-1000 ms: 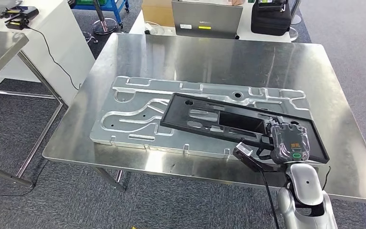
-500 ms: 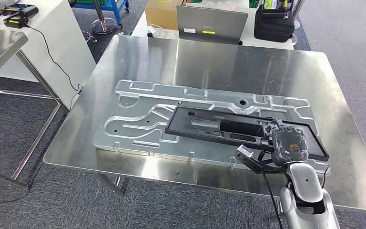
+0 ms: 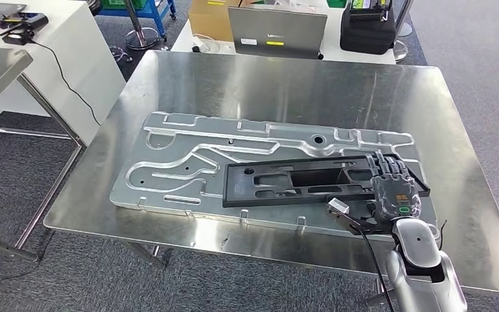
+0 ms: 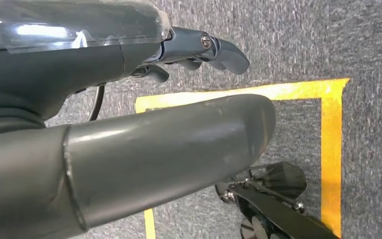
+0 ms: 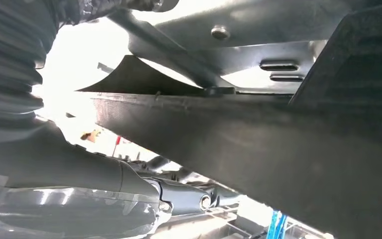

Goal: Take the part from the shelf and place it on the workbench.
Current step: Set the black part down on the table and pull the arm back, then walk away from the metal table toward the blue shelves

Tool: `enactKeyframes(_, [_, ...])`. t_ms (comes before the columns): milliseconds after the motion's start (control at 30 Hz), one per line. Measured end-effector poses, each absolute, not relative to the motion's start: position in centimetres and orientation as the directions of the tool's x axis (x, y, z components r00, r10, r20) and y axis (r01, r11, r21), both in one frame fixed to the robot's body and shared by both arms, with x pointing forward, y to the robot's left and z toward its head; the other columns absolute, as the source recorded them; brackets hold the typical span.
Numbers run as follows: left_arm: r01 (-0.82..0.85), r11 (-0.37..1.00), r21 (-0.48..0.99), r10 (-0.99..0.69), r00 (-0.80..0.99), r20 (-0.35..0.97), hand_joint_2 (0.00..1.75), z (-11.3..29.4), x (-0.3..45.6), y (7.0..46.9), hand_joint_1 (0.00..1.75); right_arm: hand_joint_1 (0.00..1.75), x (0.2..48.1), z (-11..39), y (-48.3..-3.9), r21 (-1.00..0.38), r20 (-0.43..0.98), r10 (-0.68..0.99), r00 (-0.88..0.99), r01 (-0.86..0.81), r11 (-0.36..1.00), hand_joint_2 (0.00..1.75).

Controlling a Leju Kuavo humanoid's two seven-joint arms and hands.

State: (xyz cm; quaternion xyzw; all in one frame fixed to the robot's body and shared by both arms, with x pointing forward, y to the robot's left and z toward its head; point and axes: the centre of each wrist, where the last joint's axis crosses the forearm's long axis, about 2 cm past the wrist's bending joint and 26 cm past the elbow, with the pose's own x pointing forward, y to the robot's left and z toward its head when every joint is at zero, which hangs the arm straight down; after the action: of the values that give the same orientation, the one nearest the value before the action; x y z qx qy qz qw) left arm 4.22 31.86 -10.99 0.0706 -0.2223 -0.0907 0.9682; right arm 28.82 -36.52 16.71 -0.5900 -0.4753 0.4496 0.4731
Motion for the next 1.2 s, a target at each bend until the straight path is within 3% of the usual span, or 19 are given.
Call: enactKeyframes(1200, [0.100, 0.987, 0.128, -0.147, 0.888, 0.436, 0.00, -11.0, 4.3, 31.2, 0.00, 0.00, 27.6, 14.9, -35.7, -0.989, -0.090, 0.992, 0.093, 0.112, -0.100, 1.75])
